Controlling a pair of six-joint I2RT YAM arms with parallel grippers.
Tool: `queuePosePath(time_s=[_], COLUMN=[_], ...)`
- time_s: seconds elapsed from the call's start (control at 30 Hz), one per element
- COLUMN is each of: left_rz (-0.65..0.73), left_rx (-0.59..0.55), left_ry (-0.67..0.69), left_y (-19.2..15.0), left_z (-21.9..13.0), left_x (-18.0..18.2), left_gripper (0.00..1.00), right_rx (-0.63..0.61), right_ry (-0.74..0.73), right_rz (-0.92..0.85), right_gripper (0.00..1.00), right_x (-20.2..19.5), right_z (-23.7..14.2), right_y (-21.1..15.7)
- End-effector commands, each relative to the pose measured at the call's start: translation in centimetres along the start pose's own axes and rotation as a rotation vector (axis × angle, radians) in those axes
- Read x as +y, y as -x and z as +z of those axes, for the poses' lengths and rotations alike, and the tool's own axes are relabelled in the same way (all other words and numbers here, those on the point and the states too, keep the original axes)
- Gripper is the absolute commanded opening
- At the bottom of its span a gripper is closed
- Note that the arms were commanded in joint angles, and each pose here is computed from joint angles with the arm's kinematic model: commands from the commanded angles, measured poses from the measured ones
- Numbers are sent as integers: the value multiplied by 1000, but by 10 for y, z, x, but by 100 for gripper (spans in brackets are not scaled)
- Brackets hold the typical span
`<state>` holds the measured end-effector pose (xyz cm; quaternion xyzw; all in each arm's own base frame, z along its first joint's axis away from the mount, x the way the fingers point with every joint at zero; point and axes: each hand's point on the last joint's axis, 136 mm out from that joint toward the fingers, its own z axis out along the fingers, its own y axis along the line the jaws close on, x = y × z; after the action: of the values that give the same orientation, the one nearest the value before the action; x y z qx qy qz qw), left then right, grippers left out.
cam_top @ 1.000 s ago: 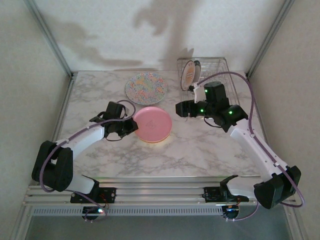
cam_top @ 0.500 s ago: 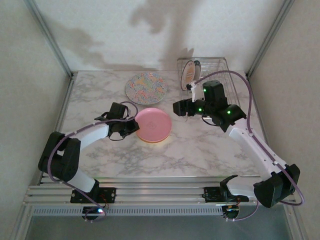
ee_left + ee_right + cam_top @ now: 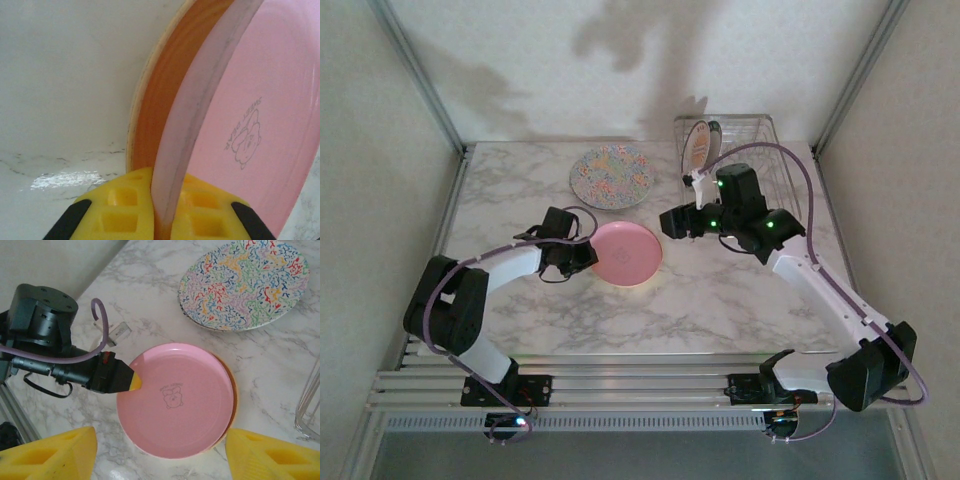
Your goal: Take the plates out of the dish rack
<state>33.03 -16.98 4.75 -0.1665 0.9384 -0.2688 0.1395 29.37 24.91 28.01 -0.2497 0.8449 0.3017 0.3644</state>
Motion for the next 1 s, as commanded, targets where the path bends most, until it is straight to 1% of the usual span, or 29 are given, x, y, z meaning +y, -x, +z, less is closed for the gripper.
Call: queuePosePath(time_s=[0.0, 0.37, 0.4, 0.67, 0.9, 0.97], left_rz=[23, 22, 23, 36, 54, 60], left_rx=[-33, -20, -16, -10, -11, -15], left_ry=[-21, -24, -26, -19, 10, 37], left_y=[13, 14, 13, 15, 17, 18], left_z=[-1, 3, 4, 2, -7, -11], left_x=[-7, -8, -9, -11, -13, -11], left_gripper=[0, 0, 2, 20, 46, 48], right_rx=[-6, -1, 0, 7, 11, 11], right_ry=[-12, -14, -13, -20, -23, -26], right_rz=[-33, -30, -30, -23, -21, -19], right_gripper=[69, 69, 69, 69, 69, 69], right_x=[3, 3, 3, 2, 2, 2], right_z=[-1, 1, 2, 2, 3, 3], right_y=[6, 6, 6, 5, 7, 7])
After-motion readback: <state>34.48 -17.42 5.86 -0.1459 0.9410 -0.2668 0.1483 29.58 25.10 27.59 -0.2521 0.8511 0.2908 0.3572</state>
